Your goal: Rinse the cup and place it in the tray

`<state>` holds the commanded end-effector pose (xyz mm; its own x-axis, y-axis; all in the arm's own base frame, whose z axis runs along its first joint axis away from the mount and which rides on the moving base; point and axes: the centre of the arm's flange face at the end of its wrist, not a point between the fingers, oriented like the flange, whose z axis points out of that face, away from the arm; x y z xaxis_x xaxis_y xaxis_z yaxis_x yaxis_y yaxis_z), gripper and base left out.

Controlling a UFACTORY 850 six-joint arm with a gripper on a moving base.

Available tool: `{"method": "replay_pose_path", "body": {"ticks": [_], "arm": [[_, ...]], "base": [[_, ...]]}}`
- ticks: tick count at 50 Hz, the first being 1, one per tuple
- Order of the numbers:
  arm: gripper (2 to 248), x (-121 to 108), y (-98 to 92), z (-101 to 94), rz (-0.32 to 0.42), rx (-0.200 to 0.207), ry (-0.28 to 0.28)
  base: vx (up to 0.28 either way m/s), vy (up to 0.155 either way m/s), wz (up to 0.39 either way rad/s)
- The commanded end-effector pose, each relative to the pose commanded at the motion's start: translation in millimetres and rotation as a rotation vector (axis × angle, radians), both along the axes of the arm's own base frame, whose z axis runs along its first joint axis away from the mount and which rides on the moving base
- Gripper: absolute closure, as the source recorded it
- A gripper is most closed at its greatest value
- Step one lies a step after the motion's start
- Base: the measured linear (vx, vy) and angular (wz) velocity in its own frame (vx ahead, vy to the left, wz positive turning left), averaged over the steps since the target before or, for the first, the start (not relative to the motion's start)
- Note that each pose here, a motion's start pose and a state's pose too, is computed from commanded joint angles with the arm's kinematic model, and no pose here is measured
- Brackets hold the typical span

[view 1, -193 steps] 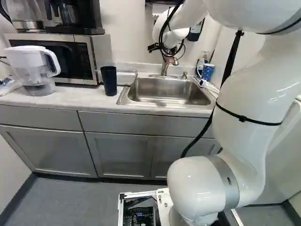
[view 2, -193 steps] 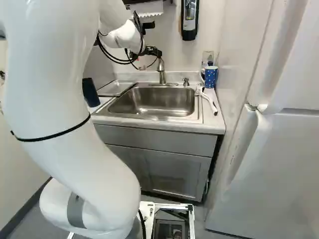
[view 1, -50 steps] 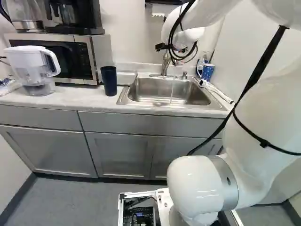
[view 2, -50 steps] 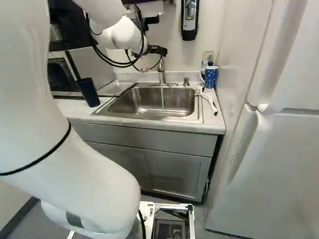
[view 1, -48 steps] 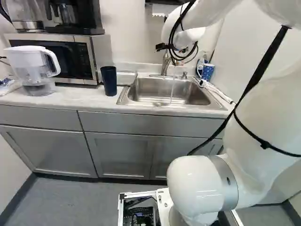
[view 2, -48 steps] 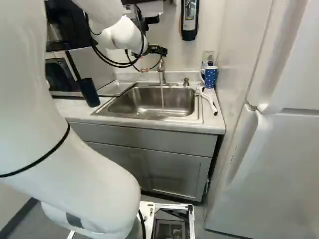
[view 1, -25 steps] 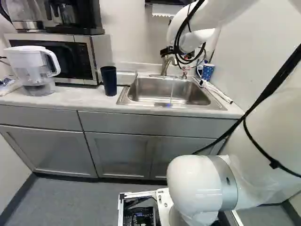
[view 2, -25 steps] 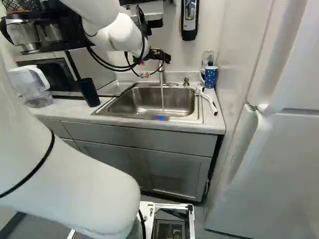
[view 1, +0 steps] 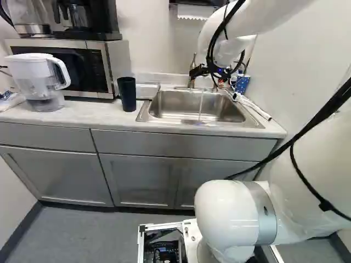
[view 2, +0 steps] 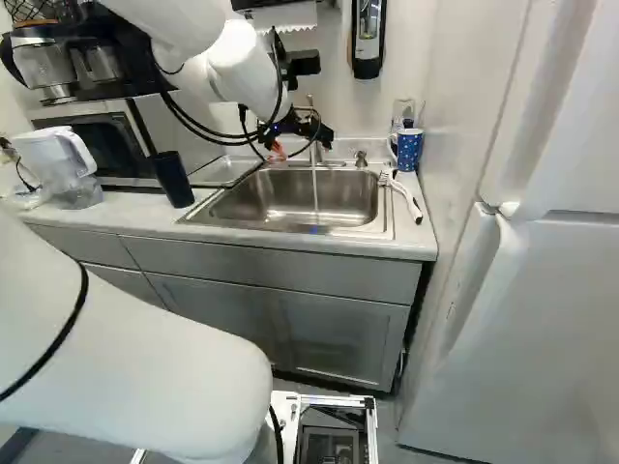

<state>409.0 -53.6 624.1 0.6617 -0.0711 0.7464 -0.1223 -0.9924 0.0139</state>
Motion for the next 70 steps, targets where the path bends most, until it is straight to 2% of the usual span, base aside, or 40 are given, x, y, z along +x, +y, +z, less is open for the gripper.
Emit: {"method": "replay_pose_path", "body": {"ticks": [17, 35, 70], "arm": [[3, -12, 1.3, -11.0, -0.002, 0.022, 0.177], [3, -12, 4.3, -11.0, 0.005, 0.021, 0.177], [3, -11, 57.2, -11.1, 0.137, 0.009, 0.177]], "base": [[0.0, 0.0, 0.0], [0.0, 0.0, 0.0], [0.0, 0.0, 0.0]]}}
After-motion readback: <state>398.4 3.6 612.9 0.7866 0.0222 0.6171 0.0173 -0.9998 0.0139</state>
